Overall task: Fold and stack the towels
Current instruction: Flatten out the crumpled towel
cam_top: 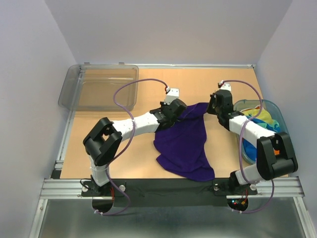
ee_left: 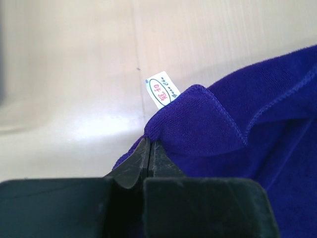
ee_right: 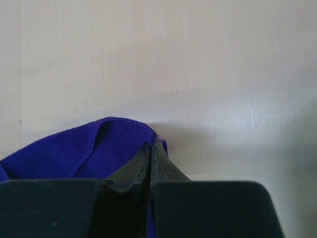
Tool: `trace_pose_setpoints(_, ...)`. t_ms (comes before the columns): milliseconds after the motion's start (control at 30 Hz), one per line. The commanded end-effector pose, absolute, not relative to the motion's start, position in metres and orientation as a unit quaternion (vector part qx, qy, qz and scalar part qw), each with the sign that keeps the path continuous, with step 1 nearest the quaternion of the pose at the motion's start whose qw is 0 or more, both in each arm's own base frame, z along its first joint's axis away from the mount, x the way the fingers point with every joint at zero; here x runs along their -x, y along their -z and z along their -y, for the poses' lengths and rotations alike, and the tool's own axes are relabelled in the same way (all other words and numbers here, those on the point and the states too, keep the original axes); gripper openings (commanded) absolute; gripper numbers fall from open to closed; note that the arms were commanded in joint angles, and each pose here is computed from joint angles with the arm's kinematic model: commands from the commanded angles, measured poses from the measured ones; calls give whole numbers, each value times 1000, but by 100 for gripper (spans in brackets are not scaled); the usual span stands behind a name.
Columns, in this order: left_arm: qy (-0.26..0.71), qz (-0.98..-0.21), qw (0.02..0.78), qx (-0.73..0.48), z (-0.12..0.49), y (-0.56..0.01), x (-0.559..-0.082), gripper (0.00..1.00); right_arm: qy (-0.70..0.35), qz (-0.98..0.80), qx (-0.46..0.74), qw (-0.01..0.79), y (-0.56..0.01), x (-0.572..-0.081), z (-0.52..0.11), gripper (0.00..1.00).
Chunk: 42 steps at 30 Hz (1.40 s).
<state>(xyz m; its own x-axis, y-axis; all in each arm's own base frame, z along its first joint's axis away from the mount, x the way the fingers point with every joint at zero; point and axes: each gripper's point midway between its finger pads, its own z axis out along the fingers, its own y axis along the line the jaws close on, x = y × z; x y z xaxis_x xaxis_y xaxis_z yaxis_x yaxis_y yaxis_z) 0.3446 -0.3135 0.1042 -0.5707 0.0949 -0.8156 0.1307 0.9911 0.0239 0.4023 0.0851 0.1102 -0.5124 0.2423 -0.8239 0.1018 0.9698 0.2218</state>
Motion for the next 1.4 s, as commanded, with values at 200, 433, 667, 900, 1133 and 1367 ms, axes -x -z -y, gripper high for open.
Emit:
trace_pose_setpoints(200,-109,-875,472,2,259,-121,-341,0,-114,-832,-102,534,-150,-400,-91,1)
trace_pose_setpoints(433,45,-865,484,-123,343,-128,-256,7,-117,-834,-105,529,-142,-383,-87,1)
trace_pose_setpoints(667,159,-850,470,-178,346,-140,-221,37,-109,-837,-100,527,-139,-378,-85,1)
trace_pose_setpoints(900,219,-846,435,-219,354,-141,-237,67,-101,-838,-96,527,-140,-377,-82,1)
trace_pose_setpoints(1133,213,-863,412,-199,350,-122,-272,74,-101,-844,-92,518,-133,-374,-83,1)
trace_pose_setpoints(1367,223,-882,351,-222,367,-92,-271,73,-104,-846,-88,515,-131,-375,-85,1)
